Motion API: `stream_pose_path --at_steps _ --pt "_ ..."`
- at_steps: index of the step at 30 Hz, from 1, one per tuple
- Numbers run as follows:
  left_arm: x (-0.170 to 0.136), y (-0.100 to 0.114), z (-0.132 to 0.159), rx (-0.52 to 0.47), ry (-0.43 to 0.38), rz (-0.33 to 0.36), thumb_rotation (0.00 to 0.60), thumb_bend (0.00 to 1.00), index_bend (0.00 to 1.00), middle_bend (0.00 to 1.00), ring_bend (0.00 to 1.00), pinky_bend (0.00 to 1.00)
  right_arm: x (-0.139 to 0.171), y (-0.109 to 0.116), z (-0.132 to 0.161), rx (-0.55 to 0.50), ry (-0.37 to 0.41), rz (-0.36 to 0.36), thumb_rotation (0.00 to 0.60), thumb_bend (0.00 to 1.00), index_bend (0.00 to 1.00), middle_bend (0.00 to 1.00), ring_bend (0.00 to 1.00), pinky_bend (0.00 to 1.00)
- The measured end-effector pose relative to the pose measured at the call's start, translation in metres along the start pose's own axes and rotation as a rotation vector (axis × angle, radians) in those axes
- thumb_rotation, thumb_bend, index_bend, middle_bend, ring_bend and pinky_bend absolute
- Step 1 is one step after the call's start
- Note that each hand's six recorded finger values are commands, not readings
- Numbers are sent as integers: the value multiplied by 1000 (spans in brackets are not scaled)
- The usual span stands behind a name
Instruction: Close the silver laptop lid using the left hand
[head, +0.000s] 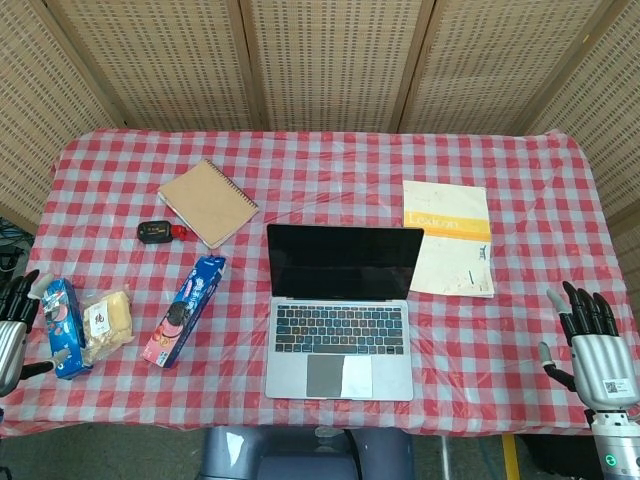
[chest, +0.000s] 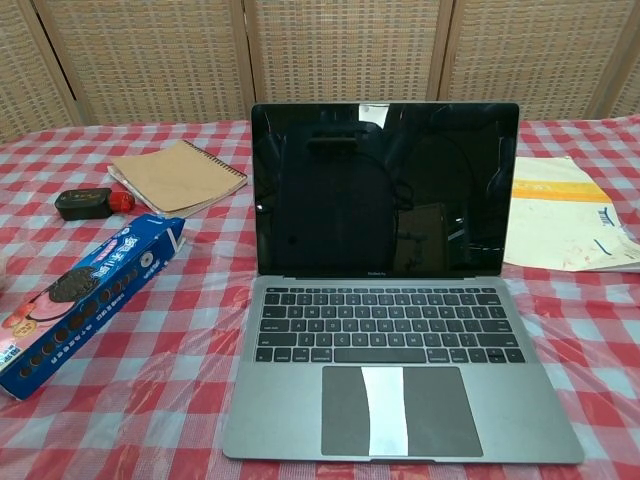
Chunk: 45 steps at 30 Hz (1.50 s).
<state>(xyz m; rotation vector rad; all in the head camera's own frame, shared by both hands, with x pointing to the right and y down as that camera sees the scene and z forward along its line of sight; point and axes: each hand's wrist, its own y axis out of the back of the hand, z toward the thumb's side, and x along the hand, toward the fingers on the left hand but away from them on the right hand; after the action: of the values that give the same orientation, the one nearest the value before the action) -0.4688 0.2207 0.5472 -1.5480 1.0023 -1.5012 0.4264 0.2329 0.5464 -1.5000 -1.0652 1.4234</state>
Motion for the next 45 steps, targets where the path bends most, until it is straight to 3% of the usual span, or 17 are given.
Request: stream_pose_path --at_steps 7,12,22,33,45 --pt "0 -4 4 -6 -12 -16 600 0 0 0 0 0 0 1 -1 -4 1 -6 600 662 0 0 0 0" --pt "3 -4 8 -21 -17 -24 600 95 0 0 0 0 -2 1 -4 -8 -9 -7 600 674 0 0 0 0" --pt "32 0 35 -60 -98 -64 600 472 0 0 0 0 -6 5 -7 -11 -23 -32 600 680 0 0 0 0" --pt "92 30 112 -59 -320 -95 600 991 0 0 0 5 -16 3 -28 -19 -100 -25 600 683 0 0 0 0" --pt "158 51 205 -63 -468 -154 600 1000 1 0 0 98 -26 1 -49 -37 -168 -16 600 683 0 0 0 0"
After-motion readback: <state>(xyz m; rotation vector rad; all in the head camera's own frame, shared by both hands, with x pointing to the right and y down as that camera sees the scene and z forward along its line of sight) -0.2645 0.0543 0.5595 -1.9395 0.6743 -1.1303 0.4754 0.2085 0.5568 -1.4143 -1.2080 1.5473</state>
